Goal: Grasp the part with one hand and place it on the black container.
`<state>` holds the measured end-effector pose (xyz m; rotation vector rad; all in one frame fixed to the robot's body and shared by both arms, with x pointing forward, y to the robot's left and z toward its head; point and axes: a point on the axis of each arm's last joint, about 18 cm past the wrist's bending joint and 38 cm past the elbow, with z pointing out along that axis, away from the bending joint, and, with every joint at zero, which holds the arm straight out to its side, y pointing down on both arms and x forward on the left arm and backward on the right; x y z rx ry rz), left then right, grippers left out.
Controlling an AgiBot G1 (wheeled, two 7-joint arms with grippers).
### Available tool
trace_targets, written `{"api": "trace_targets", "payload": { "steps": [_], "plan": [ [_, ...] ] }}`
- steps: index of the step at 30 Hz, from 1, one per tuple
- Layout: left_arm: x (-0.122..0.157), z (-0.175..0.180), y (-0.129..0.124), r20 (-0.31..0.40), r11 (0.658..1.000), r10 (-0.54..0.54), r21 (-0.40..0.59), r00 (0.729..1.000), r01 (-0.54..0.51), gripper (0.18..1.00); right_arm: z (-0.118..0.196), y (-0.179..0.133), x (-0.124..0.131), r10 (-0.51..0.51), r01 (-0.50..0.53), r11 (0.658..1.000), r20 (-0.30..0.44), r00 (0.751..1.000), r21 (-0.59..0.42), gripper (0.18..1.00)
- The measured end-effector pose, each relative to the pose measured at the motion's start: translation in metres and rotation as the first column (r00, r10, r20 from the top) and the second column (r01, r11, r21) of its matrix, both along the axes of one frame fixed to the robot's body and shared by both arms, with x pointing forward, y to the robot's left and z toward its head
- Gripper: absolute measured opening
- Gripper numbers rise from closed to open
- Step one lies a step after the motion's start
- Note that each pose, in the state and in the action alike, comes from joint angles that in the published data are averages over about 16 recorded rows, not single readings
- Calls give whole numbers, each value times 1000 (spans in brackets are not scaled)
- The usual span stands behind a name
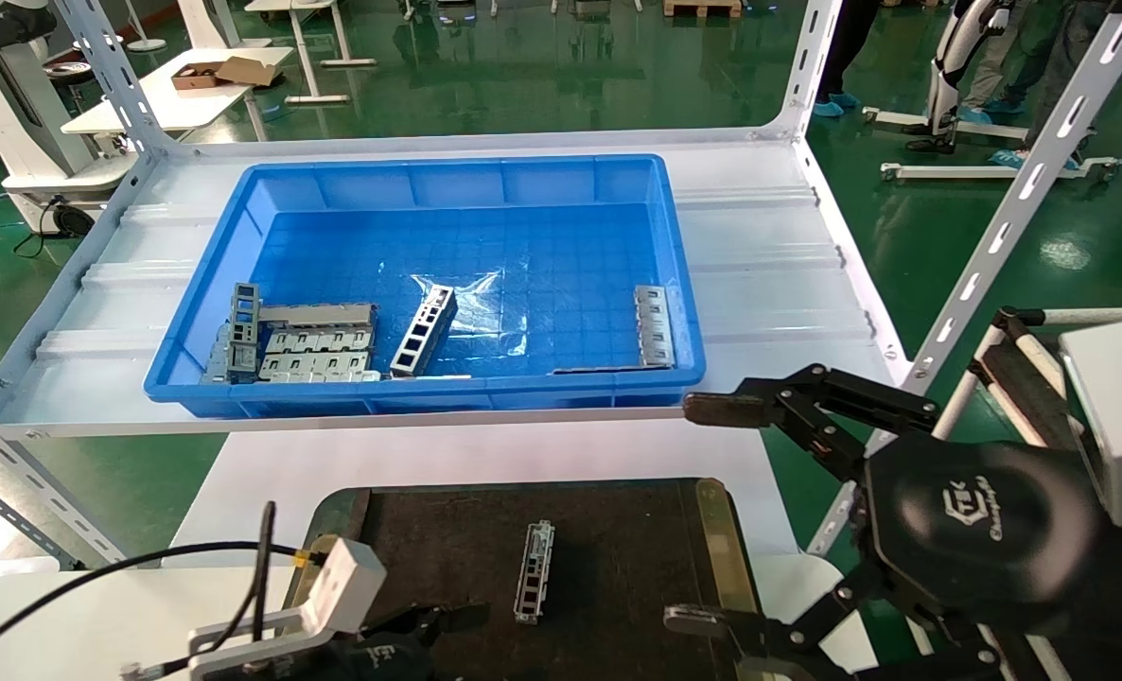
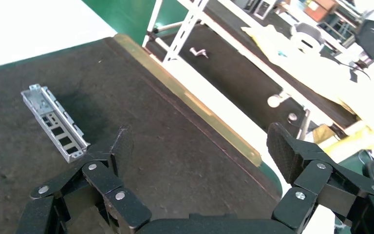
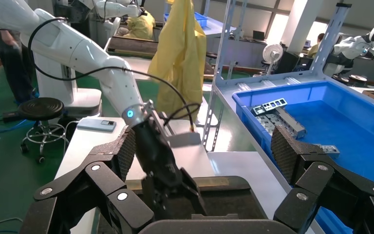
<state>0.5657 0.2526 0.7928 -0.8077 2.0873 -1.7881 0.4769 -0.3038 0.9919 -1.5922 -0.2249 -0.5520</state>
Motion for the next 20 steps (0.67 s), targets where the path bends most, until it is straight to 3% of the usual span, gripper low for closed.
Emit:
{"api": "trace_targets", "payload": {
  "steps": [20],
  "plan": [
    [-21,36,38,114,998,-64,25,991,61,1000,0,0,0,0,0,1000,0,1000,0,1001]
  ]
}}
